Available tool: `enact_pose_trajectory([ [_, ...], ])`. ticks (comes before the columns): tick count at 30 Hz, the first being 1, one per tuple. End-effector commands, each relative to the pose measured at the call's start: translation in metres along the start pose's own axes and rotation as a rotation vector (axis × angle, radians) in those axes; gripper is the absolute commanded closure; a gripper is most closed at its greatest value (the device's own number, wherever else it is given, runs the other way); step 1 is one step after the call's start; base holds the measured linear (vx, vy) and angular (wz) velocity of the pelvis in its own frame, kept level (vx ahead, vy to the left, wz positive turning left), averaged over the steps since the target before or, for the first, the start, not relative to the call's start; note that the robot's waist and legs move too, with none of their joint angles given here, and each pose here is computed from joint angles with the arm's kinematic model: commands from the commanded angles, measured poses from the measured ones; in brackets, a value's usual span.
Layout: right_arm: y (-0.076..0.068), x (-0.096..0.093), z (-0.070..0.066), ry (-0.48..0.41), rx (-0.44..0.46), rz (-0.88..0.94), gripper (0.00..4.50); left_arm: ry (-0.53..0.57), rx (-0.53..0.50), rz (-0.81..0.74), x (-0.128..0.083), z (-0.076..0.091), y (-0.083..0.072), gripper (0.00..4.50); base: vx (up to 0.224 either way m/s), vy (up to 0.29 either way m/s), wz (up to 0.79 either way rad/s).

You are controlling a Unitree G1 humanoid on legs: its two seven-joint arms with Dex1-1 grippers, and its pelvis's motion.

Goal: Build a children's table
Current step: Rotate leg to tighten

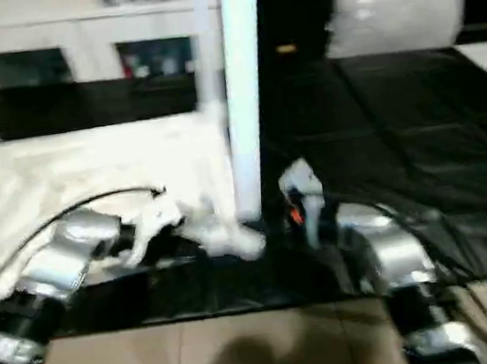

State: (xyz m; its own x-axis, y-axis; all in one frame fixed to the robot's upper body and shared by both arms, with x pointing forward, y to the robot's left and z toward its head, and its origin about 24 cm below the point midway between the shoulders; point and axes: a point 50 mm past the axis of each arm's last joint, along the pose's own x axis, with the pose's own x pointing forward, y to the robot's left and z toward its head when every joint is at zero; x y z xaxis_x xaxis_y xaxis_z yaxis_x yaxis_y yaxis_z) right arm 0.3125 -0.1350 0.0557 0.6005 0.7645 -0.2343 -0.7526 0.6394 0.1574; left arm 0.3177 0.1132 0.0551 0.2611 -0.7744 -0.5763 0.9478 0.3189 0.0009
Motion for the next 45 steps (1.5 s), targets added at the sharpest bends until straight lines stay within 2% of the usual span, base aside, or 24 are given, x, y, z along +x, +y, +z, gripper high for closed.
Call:
enact_pose_trajectory([
  [1, 0.004, 0.02, 0.0, 0.019, 0.03, -0.11, 2.53, -0.121, 0.021, -0.084, 0.029, 0.031, -0.022, 4.5, 0.0, 0.0, 0.0],
  [2, 0.002, 0.026, -0.001, 0.013, 0.053, -0.201, 2.53, -0.124, 0.001, 0.021, 0.034, 0.035, -0.017, 4.5, 0.0, 0.0, 0.0],
  [4, 0.003, 0.033, -0.002, -0.019, 0.088, -0.271, 2.53, -0.111, -0.001, 0.133, 0.039, 0.039, -0.011, 4.5, 0.0, 0.0, 0.0],
  [5, 0.005, 0.036, -0.001, -0.046, 0.108, -0.277, 2.2, -0.101, 0.012, 0.163, 0.042, 0.04, -0.01, 4.5, 0.0, 0.0, 0.0],
  [7, 0.008, 0.038, 0.001, -0.055, 0.089, -0.267, 1.86, -0.138, -0.014, 0.168, 0.043, 0.044, -0.011, 4.5, 0.0, 0.0, 0.0],
  [10, 0.01, 0.038, 0.005, -0.092, 0.095, -0.24, 1.63, -0.142, 0.006, 0.169, 0.04, 0.044, -0.011, 4.5, 0.0, 0.0, 0.0],
  [18, 0.004, 0.017, 0.006, -0.108, 0.015, -0.126, 0.96, -0.083, 0.101, 0.131, 0.025, 0.025, -0.006, 4.5, 0.0, 0.0, 0.0],
  [20, -0.001, 0.005, 0.004, -0.084, -0.04, -0.07, 0.8, -0.053, 0.133, 0.084, 0.019, 0.018, -0.006, 4.5, 0.0, 0.0, 0.0],
  [22, -0.002, 0.002, 0.004, -0.075, -0.055, -0.05, 0.67, -0.041, 0.138, 0.069, 0.017, 0.015, -0.006, 4.5, 0.0, 0.0, 0.0],
  [23, -0.006, -0.009, 0.004, -0.052, -0.094, 0.004, 0.57, -0.013, 0.171, 0.012, 0.01, 0.008, -0.006, 4.5, 0.0, 0.0, 0.0],
  [27, -0.008, -0.023, 0.006, -0.016, -0.153, 0.109, 0.28, 0.026, 0.224, -0.081, 0.002, -0.001, -0.008, 4.5, 0.0, 0.0, 0.0],
  [29, -0.005, -0.036, 0.008, 0.019, -0.183, 0.279, 0.28, 0.07, 0.29, -0.18, -0.006, -0.008, -0.011, 4.5, 0.0, 0.0, 0.0],
  [31, -0.003, -0.04, 0.008, 0.043, -0.19, 0.347, 0.28, 0.093, 0.321, -0.219, -0.008, -0.011, -0.012, 4.5, 0.0, 0.0, 0.0],
  [40, -0.001, -0.046, 0.01, 0.106, -0.189, 0.509, 1.09, 0.137, 0.389, -0.387, -0.016, -0.014, -0.019, 4.5, 0.0, 0.0, 0.0],
  [41, 0.0, -0.045, 0.008, 0.136, -0.202, 0.543, 1.19, 0.137, 0.405, -0.419, -0.017, -0.013, -0.021, 4.5, 0.0, 0.0, 0.0],
  [45, 0.004, -0.043, 0.004, 0.163, -0.197, 0.589, 1.47, 0.14, 0.426, -0.457, -0.016, -0.012, -0.024, 4.5, 0.0, 0.0, 0.0],
])
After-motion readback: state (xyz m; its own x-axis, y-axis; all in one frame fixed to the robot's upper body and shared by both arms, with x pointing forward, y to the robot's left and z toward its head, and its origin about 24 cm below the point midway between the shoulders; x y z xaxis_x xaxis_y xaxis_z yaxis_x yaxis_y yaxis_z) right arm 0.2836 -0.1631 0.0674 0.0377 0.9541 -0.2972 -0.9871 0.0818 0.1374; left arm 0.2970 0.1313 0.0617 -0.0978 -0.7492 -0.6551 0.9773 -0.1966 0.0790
